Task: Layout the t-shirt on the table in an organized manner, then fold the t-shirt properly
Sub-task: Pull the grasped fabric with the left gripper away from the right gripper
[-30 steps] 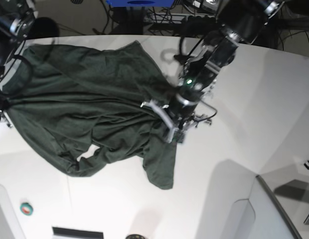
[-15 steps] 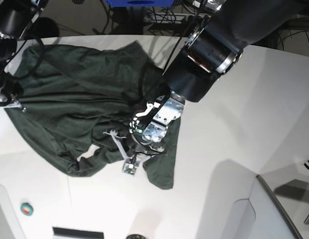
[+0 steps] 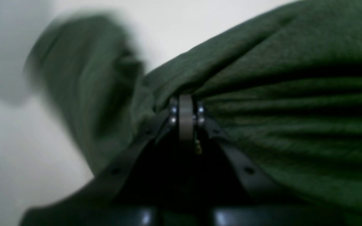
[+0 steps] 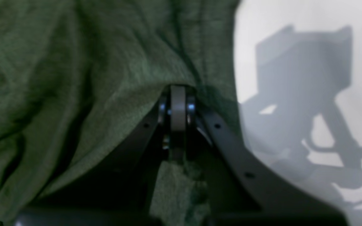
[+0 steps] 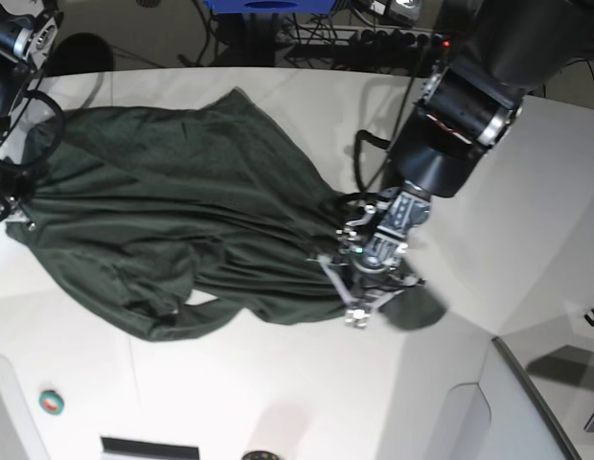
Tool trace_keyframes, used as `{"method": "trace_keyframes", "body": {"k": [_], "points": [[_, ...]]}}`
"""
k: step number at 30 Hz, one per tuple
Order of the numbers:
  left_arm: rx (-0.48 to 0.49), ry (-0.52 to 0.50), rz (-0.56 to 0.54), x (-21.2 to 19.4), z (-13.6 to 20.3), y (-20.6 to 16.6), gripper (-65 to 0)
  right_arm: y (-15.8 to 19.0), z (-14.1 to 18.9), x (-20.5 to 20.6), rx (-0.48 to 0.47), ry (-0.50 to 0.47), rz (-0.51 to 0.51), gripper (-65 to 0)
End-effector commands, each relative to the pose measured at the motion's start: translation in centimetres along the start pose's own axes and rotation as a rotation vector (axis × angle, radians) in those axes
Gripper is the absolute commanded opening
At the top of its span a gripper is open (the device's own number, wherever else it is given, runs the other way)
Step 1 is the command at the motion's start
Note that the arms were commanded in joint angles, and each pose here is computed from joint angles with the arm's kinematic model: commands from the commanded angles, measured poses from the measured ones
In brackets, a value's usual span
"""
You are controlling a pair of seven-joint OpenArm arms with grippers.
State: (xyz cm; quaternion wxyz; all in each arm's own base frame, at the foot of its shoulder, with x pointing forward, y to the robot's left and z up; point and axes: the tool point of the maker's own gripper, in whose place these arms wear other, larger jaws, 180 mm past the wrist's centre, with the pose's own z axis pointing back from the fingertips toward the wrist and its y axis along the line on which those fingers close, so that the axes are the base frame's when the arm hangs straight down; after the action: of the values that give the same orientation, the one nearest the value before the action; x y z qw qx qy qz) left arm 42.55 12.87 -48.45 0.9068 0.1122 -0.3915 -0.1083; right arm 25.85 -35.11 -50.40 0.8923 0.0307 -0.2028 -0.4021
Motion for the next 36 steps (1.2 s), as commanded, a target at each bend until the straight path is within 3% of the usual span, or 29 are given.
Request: {"method": "trace_keyframes", "body": {"k": [1,4,11,15,19,21,24,26,31,36], "points": [[0.018,0.027,0.008,-0.4,-0.1,0.9,-65.0,-1.8,0.0,-1.0,-0.074,0.041,0.011,-65.0],[0.048,0.041,0.044,-1.7,0.1,2.8,-65.0,-1.1,0.0,-0.4,-0.062,0.033,0.011,-65.0],[0.096,0.135,0.346,-4.3,2.3,6.5,-65.0,0.3,0.3,1.5,-0.039,0.0,0.014,-65.0],[0.055,0.086,0.382,-2.4,4.9,6.3,-65.0,0.5,0.8,2.9,-0.035,-0.025,0.022,-65.0],[0.024,0.001,0.388,0.9,6.6,6.2,-65.0,1.1,2.2,4.1,-0.017,-0.076,0.057,-65.0],[0.011,-0.03,0.394,2.4,6.8,5.8,-65.0,2.9,2.9,3.7,0.036,-0.078,0.117,-65.0],[-0.033,-0.047,0.429,5.0,6.2,3.4,-65.0,4.1,4.1,2.9,0.089,-0.069,0.218,-65.0],[-0.068,-0.035,0.41,6.1,5.5,1.3,-65.0,4.7,4.5,2.0,0.101,-0.055,0.234,-65.0],[-0.12,-0.008,0.25,6.1,3.5,-4.1,-65.0,5.2,4.3,-0.4,0.116,-0.019,0.233,-65.0],[-0.09,0.031,0.193,3.9,1.4,-5.3,-65.0,5.5,4.4,0.2,0.121,-0.028,0.231,-65.0]]}}
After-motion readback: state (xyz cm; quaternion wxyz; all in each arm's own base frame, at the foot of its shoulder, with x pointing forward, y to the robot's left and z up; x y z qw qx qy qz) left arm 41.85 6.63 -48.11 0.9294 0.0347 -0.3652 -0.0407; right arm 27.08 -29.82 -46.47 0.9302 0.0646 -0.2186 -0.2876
